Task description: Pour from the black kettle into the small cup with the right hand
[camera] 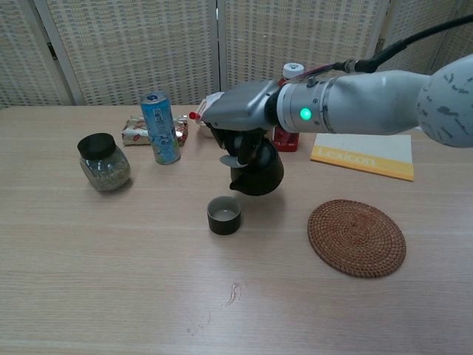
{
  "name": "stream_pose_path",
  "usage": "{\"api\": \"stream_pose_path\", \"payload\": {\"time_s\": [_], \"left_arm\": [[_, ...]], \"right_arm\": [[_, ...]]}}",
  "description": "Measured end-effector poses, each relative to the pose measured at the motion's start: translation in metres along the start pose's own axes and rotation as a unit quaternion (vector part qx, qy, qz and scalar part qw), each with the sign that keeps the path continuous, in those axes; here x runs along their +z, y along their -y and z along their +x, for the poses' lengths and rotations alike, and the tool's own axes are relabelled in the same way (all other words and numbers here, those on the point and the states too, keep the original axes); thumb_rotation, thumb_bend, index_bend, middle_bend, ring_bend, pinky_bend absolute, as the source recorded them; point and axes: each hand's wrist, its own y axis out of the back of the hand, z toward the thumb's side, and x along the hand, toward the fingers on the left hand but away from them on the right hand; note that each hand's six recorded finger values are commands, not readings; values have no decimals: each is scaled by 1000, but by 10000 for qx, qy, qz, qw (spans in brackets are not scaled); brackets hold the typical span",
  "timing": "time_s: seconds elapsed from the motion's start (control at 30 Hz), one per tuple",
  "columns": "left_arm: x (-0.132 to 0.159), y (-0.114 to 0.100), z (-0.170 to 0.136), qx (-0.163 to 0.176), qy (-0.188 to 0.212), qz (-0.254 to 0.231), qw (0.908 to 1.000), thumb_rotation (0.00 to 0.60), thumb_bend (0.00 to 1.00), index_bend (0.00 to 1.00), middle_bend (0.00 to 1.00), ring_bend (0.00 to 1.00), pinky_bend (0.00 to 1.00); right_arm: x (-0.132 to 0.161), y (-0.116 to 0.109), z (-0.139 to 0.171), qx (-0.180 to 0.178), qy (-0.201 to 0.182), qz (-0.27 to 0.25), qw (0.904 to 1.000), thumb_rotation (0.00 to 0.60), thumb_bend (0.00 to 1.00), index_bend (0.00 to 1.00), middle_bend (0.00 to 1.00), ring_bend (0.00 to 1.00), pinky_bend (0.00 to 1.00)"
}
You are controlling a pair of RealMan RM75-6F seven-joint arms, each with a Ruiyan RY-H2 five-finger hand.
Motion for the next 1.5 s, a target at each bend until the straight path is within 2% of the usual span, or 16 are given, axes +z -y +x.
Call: {"api": "stream_pose_path", "payload": {"time_s": [0.63, 1.5], "left_arm": [[-8, 3, -5, 29, -115, -76, 9999, 600, 239, 152, 10, 71, 16], [-11, 4, -11, 59, -171, -125, 9998, 600, 239, 152, 10, 71, 16]], "right_arm": [[21, -7, -13, 54, -197, 752, 9970, 482, 515, 1000, 1000, 950, 506], [39, -6, -16, 156, -309, 1620, 9862, 484, 514, 1000, 1000, 950, 507]]}}
